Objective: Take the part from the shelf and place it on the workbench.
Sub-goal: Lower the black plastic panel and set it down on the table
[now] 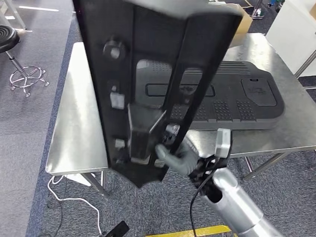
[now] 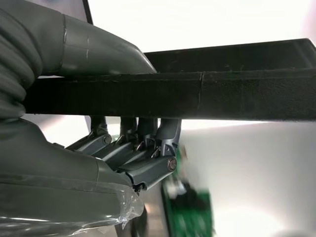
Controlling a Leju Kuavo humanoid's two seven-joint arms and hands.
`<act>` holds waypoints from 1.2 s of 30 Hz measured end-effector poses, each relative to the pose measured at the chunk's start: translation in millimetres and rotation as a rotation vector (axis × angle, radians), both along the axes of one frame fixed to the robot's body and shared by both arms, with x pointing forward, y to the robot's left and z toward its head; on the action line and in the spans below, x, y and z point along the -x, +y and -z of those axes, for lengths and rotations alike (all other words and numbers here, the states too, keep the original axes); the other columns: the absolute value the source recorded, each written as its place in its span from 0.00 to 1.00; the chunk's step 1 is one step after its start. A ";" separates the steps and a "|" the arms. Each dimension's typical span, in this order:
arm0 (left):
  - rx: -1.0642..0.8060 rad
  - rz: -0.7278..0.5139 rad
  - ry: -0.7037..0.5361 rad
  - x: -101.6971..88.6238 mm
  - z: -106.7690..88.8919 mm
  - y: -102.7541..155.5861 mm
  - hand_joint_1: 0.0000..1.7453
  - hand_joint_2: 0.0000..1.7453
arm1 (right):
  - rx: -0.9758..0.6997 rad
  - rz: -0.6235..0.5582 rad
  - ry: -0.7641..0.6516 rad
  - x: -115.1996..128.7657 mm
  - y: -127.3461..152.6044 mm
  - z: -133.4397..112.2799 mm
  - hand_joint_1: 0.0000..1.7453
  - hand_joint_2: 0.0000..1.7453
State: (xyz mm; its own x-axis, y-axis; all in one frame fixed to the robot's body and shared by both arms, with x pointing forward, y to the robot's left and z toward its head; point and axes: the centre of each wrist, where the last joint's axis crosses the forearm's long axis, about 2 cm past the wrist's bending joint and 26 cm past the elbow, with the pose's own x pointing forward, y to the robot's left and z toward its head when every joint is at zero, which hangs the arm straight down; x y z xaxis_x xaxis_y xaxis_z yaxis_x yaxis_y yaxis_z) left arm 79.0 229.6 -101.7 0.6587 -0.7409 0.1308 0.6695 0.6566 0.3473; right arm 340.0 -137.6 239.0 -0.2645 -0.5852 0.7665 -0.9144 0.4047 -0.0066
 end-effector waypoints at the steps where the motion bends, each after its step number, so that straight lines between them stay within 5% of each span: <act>1: 0.002 0.003 0.001 -0.4 -0.2 -0.9 0.00 1.00 | -0.007 0.025 -0.016 -9.0 -5.4 -11.4 1.00 1.00; 10: 0.005 0.020 0.003 -3.6 -1.0 -3.4 0.00 1.00 | -0.025 0.176 -0.053 -41.5 -29.6 -48.7 1.00 1.00; 20: 0.005 0.034 0.014 -10.4 -2.5 -5.7 0.00 1.00 | 0.061 0.601 -0.122 -104.7 -80.8 -132.7 1.00 1.00; 32: 0.008 0.049 0.007 -14.1 -3.8 -9.4 0.00 1.00 | 0.098 0.724 -0.142 -121.1 -91.8 -154.6 1.00 1.00; 36: 0.005 0.047 0.000 -17.8 -4.5 -8.7 0.00 1.00 | 0.283 1.038 -0.284 -124.5 -90.2 -150.0 1.00 1.00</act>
State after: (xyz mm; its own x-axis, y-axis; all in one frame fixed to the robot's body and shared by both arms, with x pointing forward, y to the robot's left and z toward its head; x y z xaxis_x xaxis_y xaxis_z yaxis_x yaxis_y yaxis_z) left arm 96.8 220.9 -97.2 0.6234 -0.7702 0.1344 0.6996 0.6263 0.3440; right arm 464.4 -227.9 389.0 -0.7114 0.2078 0.6714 -0.0838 0.9234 -0.3747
